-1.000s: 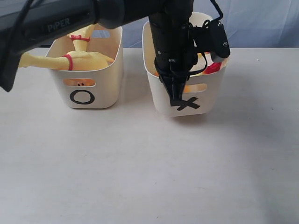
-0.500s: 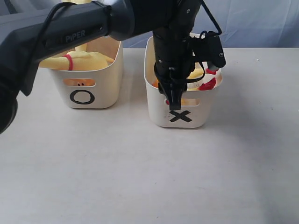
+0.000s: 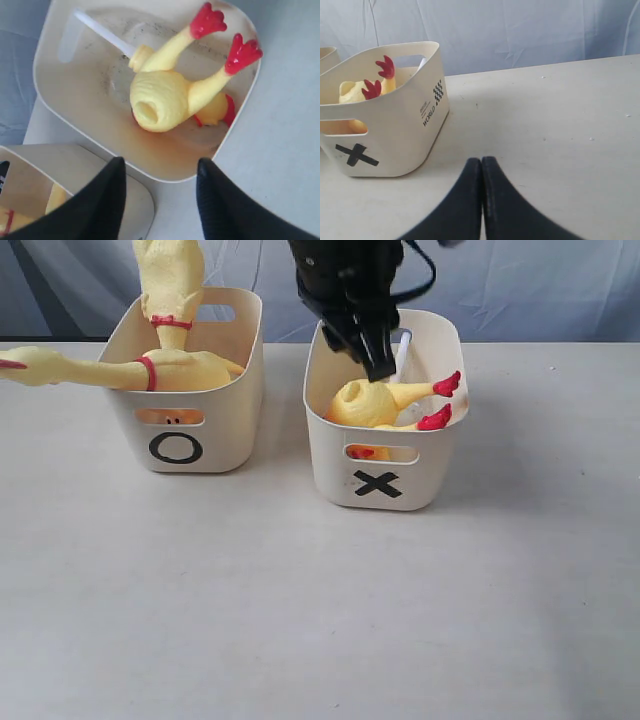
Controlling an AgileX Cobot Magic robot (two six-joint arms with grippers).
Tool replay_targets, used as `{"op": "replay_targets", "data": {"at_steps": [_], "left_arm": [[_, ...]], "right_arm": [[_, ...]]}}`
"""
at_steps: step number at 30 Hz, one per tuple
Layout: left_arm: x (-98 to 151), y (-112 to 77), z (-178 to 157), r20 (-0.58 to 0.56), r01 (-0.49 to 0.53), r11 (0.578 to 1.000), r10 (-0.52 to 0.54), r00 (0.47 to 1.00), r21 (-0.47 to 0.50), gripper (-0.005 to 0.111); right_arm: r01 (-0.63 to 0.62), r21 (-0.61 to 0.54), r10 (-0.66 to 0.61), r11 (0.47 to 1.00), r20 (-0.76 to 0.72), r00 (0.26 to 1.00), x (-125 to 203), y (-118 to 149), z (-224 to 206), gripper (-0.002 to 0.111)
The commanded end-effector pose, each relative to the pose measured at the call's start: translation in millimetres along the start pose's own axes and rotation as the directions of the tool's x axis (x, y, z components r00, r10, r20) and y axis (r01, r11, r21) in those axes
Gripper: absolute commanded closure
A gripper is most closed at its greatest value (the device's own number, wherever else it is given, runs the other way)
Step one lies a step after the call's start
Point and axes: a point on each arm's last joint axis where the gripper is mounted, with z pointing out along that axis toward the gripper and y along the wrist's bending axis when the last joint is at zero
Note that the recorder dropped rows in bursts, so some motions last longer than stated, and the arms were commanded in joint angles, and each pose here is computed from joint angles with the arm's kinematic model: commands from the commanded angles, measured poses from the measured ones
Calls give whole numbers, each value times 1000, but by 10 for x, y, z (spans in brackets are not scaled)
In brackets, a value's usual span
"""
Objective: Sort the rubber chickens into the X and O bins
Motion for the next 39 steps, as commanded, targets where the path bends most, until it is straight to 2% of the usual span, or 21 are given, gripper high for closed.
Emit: {"op": "replay_targets", "data": {"at_steps": [1,6,10,13,20,26,31,33,35,39], "left_arm": [[30,46,-389,79,134,991,-133,988,-16,79],[72,15,-586,121,157,987,-158,980,21,97],[219,8,-557,60,138,990,-136,989,-29,106],[365,1,-440,-15,178,982,-179,984,-65,107],[691,-173,-36,-193,249,968,-248,949,-21,107],[717,-318,37,-216,292,952,-267,939,91,107],[716,-320,37,-216,303,949,-279,936,91,107],[727,-295,39,-219,287,956,-268,938,64,107],[773,-180,35,-237,209,976,-216,947,-56,107],[815,-40,12,-265,109,975,-159,951,-196,107]], "right_arm": [[1,-3,-1,1000,13,1000,-15,2,-1,109],[1,-3,-1,1000,13,1000,-15,2,-1,109],[1,-3,-1,1000,13,1000,-15,2,-1,109],[1,-3,-1,1000,13,1000,-15,2,-1,109],[1,-3,-1,1000,13,1000,-15,2,-1,109],[1,-3,-1,1000,13,1000,-15,2,-1,109],[1,-3,-1,1000,13,1000,-15,2,-1,109],[1,-3,-1,1000,13,1000,-15,2,-1,109],[1,-3,-1,1000,13,1000,-15,2,-1,109],[1,-3,-1,1000,13,1000,-15,2,-1,109]]}}
